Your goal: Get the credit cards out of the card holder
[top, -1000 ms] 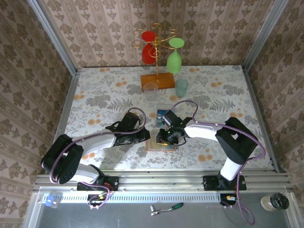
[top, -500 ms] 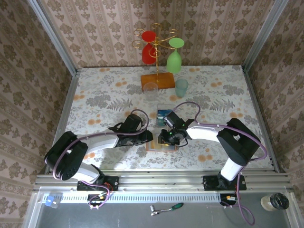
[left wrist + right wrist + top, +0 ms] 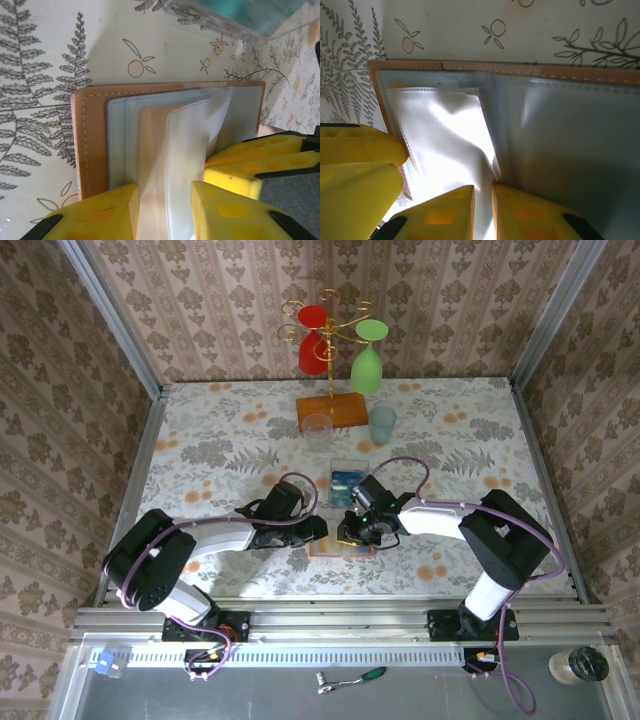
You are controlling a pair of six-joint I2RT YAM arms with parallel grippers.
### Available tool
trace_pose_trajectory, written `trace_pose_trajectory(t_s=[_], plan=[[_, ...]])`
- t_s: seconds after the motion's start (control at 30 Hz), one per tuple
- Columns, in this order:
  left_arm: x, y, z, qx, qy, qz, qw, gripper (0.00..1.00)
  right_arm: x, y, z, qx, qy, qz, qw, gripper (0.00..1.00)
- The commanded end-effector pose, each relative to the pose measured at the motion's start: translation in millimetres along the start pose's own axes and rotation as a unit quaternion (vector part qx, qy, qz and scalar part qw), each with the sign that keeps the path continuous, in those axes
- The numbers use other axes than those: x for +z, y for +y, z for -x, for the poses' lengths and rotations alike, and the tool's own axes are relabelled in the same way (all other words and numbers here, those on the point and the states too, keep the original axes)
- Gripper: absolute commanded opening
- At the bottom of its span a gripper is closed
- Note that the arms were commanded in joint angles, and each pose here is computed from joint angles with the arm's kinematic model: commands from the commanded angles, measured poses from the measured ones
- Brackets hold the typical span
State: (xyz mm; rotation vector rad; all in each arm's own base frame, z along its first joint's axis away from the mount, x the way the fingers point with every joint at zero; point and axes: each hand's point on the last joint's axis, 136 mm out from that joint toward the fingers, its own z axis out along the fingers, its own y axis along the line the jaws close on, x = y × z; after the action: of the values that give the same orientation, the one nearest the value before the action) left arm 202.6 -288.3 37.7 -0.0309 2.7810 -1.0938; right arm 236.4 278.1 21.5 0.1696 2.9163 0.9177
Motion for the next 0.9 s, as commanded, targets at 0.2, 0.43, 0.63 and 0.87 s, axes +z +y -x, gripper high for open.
trace_pose_trajectory(t_s=[0.2, 0.43, 0.63, 0.87], plan=[[7, -13, 2, -0.003, 0.007, -0.021, 1.0, 0.31, 1, -5, -1, 0.023, 0.002, 0.016, 1.0, 0.15], [7, -19, 4, 0.001, 0.007, -0.022, 1.0, 0.21, 1, -5, -1, 0.024, 0.002, 0.019, 1.0, 0.14], [9, -18, 4, -0.002, 0.012, -0.017, 1.0, 0.23, 1, -6, -1, 0.023, 0.003, 0.019, 1.0, 0.13], [4, -12, 4, -0.005, 0.005, 0.001, 1.0, 0.27, 0, -7, -1, 0.024, 0.0, 0.019, 1.0, 0.13]])
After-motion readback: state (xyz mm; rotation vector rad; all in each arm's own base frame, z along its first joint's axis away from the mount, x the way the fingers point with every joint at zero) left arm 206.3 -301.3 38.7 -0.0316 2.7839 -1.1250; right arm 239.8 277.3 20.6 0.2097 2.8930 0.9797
